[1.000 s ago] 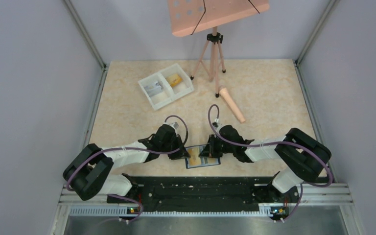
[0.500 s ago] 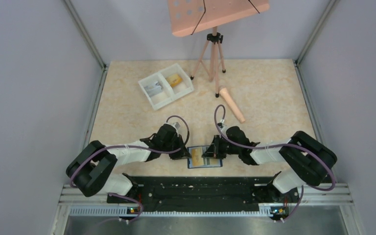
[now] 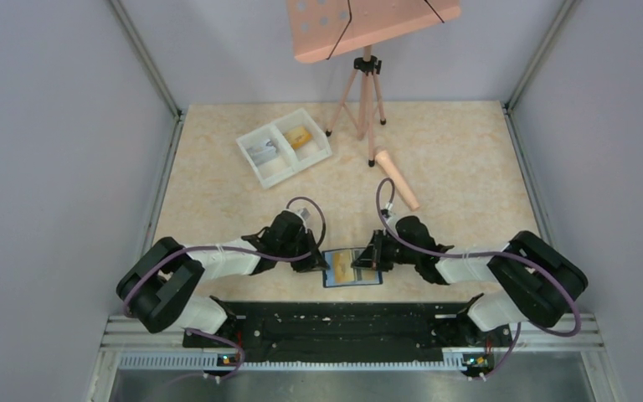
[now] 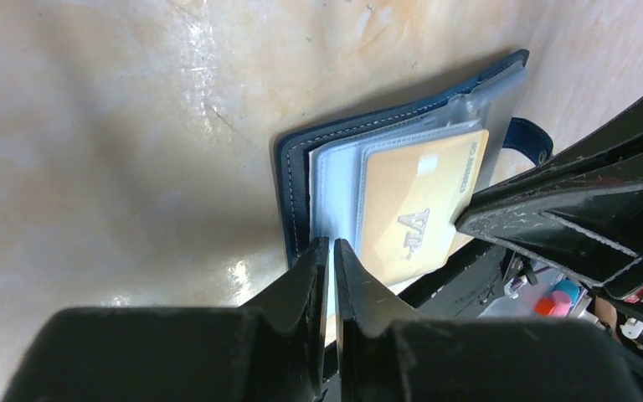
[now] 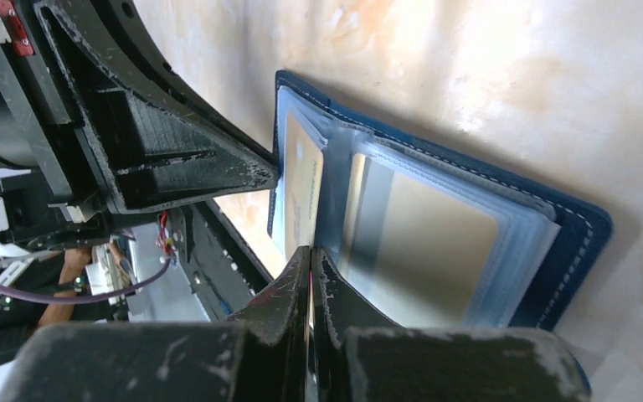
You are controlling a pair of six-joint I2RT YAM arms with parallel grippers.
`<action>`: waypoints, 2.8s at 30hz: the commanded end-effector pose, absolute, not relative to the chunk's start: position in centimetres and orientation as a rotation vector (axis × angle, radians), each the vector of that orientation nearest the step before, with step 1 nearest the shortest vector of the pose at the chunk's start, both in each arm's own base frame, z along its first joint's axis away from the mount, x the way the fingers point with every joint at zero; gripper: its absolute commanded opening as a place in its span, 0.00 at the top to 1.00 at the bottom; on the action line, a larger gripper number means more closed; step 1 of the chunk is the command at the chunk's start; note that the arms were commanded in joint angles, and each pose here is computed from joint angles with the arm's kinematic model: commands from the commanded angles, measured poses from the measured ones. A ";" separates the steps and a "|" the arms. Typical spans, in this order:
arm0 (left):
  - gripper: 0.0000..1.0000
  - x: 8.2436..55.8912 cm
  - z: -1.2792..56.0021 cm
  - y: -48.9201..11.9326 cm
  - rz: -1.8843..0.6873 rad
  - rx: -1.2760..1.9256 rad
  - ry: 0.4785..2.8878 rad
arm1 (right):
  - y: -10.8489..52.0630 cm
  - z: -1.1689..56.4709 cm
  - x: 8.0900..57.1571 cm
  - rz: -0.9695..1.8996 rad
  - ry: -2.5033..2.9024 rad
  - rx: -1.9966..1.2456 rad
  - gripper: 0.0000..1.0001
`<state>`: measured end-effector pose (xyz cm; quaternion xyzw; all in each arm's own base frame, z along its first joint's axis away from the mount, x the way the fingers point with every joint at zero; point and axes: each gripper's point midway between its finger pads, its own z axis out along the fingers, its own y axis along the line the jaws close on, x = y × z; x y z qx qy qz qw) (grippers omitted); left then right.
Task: Take the credit cards out of the card holder
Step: Remove the credit card from the card holder.
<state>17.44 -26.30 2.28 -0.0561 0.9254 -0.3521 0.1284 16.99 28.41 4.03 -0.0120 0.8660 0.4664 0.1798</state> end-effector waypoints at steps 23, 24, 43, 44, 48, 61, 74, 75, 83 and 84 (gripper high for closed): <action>0.86 16.5 -0.6 -23.9 -0.832 -0.210 2.798 | 29.3 7.2 17.0 1.612 2.306 -0.158 1.00; 0.87 16.5 -0.6 -23.9 -0.832 -0.212 2.797 | 29.3 7.1 17.0 1.613 2.310 -0.159 1.00; 0.86 16.5 0.0 -23.8 -0.833 -0.210 2.790 | 25.2 6.4 17.8 1.255 2.437 -0.105 1.00; 0.86 16.4 0.0 -23.9 -0.835 -0.210 2.790 | 25.0 6.6 17.8 1.252 2.432 -0.103 1.00; 0.84 16.8 0.8 -24.1 -0.850 -0.198 2.776 | 24.3 7.6 18.1 1.247 2.413 -0.111 1.00; 0.57 19.6 11.0 -26.2 -0.937 0.059 2.579 | 25.0 12.8 16.2 1.395 2.260 -0.458 1.00; 0.58 15.8 18.7 -29.8 -1.348 0.629 2.341 | 26.5 16.7 12.2 1.768 2.066 -0.736 1.00; 0.58 15.6 19.2 -30.0 -1.385 0.653 2.319 | 26.5 16.7 12.2 1.767 2.065 -0.740 1.00; 0.60 14.3 19.8 -30.7 -1.507 0.738 2.286 | 26.9 16.8 11.3 1.784 2.058 -0.775 1.00; 0.61 14.3 19.8 -30.7 -1.509 0.739 2.286 | 26.9 16.8 11.3 1.784 2.058 -0.776 1.00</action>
